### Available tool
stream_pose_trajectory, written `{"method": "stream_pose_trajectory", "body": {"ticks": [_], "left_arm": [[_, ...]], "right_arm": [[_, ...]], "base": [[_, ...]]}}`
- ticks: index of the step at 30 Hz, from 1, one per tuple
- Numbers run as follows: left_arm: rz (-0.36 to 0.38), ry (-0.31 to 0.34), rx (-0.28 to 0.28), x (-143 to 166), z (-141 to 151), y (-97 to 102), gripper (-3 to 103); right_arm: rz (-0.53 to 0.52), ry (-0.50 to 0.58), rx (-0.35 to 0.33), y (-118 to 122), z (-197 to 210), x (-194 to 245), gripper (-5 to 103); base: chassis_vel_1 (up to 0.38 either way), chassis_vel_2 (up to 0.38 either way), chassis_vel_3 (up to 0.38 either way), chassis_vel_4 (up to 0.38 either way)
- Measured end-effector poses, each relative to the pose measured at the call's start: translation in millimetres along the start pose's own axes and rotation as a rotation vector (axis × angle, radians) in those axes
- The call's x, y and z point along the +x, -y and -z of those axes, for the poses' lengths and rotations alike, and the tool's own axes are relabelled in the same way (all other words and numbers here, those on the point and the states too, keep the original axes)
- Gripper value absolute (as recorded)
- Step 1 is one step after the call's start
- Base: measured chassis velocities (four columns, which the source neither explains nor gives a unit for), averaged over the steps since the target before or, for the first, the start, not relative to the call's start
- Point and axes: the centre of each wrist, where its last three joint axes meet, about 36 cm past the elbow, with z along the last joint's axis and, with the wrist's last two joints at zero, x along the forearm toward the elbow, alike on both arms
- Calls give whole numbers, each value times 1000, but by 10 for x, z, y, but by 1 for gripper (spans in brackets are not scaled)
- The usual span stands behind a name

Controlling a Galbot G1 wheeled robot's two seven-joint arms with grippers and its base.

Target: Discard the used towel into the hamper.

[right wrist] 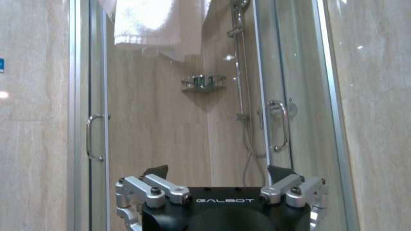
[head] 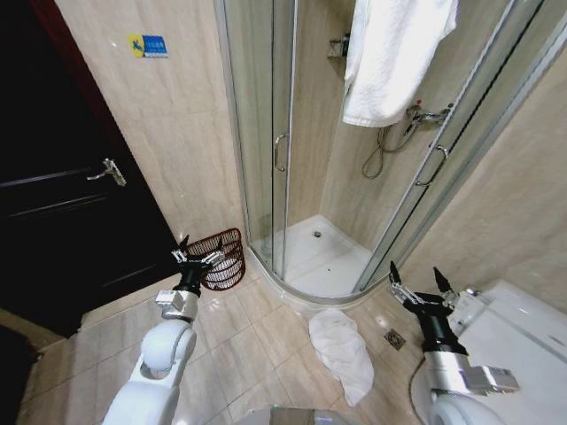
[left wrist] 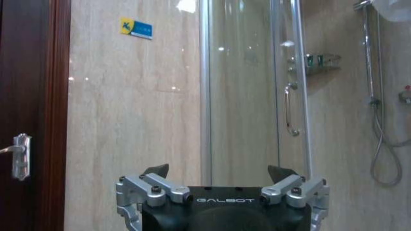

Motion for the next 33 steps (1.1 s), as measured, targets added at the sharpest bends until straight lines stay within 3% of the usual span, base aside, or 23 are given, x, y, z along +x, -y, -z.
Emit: {"method": "stream_pose_trajectory", "body": {"ticks": [15, 22, 25, 33], "left_arm": [[-44, 51, 87, 24, 15, 69, 100], [-46, 68, 76, 79, 19, 77, 100], [-35, 75, 53, 116, 4, 55, 100], [-68, 50, 27, 157, 20, 69, 100]], "right_arm": [[-18, 8, 13, 70, 169, -156, 100], [108, 165, 2, 191, 502, -601, 100], [183, 269, 4, 255, 886, -974, 100], [255, 381, 86, 456, 1460, -1402, 100]], "base": [[0, 0, 0, 0], [0, 0, 0, 0], [0, 0, 0, 0], [0, 0, 0, 0]]}}
